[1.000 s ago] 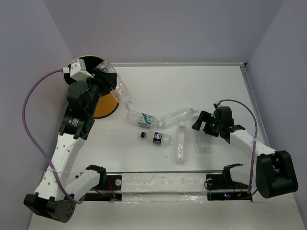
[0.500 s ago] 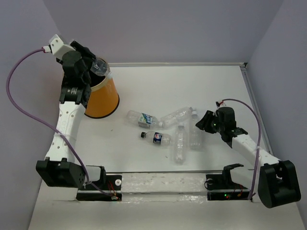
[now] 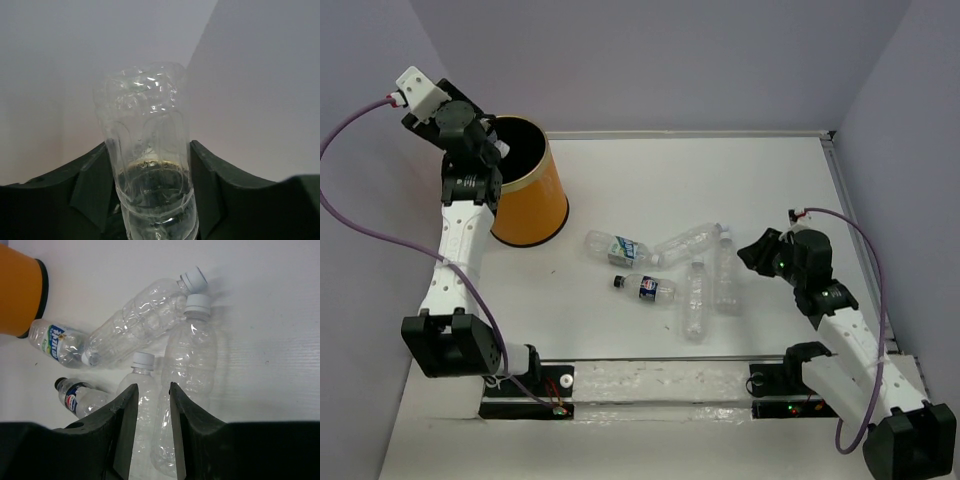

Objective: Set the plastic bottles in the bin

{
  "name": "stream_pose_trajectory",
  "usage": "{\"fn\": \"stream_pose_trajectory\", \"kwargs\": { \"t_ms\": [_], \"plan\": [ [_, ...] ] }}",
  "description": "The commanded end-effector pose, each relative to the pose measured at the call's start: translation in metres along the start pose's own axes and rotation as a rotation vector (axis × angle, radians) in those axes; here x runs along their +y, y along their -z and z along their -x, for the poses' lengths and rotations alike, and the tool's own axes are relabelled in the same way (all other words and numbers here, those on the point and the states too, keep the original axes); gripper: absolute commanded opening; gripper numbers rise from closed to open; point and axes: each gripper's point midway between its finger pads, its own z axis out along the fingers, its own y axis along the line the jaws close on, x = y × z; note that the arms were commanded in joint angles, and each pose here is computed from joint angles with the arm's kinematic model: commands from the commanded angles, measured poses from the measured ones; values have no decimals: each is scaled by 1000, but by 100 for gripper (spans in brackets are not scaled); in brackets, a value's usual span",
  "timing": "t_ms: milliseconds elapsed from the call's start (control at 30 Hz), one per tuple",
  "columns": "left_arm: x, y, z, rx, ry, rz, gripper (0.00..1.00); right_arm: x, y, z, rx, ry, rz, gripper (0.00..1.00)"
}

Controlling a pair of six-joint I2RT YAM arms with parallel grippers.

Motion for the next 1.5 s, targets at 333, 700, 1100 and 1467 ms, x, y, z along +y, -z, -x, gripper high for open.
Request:
{"fn": "stream_pose_trajectory", "kwargs": {
  "t_ms": [333,700,1100,1467],
  "plan": [
    [-43,59,16,32,112,-262,98,13,-9,21,14,43,-17,77],
    [-102,258,-83,548,105,-996,99,-5,-55,-28,217,65,-68,99],
    [-31,308,-124,670,-7,-1047,99,-30,-74,-35,192,18,-212,47],
    [-48,309,-65,528,134,-1117,99,66,-7,56,-45,62,-57,36]
  ]
}}
